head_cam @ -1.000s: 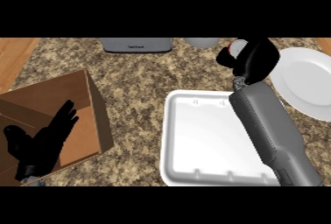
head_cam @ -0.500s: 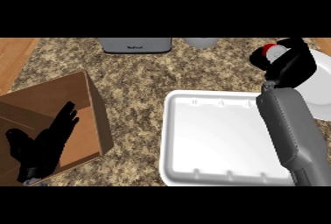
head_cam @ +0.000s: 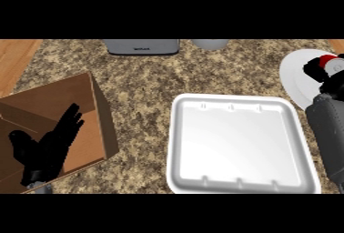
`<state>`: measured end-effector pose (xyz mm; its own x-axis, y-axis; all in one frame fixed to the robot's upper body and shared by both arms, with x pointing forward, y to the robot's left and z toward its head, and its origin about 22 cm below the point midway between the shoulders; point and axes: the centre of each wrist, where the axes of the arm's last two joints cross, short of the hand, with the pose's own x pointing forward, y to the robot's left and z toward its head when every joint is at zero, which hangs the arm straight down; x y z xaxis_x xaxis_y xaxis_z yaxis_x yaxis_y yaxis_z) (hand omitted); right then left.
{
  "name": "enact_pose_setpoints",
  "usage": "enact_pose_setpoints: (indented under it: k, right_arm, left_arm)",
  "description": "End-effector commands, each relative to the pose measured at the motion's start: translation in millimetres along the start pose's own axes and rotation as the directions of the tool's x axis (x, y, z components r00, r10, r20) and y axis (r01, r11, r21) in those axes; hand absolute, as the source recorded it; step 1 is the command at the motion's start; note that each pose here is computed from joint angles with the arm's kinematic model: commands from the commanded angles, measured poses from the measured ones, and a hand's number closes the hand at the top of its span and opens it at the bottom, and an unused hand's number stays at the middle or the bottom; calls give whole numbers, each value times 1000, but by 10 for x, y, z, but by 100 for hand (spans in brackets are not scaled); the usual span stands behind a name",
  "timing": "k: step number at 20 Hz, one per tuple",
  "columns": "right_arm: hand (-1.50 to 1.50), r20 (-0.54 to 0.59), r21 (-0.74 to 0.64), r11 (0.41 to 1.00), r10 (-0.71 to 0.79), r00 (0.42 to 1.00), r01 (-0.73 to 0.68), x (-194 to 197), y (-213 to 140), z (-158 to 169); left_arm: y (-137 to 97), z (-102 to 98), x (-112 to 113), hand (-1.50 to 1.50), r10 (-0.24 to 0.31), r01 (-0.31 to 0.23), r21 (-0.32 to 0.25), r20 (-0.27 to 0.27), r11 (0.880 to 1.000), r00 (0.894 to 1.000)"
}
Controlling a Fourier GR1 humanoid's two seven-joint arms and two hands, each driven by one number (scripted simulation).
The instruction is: Pick the can from the tray and place it in the plate
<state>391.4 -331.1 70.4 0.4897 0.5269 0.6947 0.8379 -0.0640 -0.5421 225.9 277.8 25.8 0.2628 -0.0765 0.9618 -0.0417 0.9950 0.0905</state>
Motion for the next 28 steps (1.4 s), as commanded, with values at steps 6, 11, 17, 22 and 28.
enact_pose_setpoints:
  k: [6, 11, 17, 22, 28]
  right_arm:
    - [150, -48, -63, 998, -19, 999, 16, -284, -125, -620]
    - [-150, -234, 223, 959, 227, 945, -175, -779, -53, -587]
    - [-150, -210, 316, 948, 110, 971, -39, -860, -109, -714]
    - [-150, -154, 214, 967, -108, 982, 140, -753, -116, -700]
    - [-150, -217, 70, 945, -299, 929, 320, -920, -285, -942]
  left_arm:
    - [-384, -93, -212, 0, 59, -69, -102, -103, 992, 993]
    - [-390, -76, -265, 0, 62, -71, -105, -92, 992, 994]
    - [-308, -74, -258, 0, 67, -77, -104, -94, 992, 993]
    - [-316, -136, -282, 0, 71, -82, -101, -103, 992, 992]
    - [-309, -116, -283, 0, 69, -78, -91, -101, 993, 993]
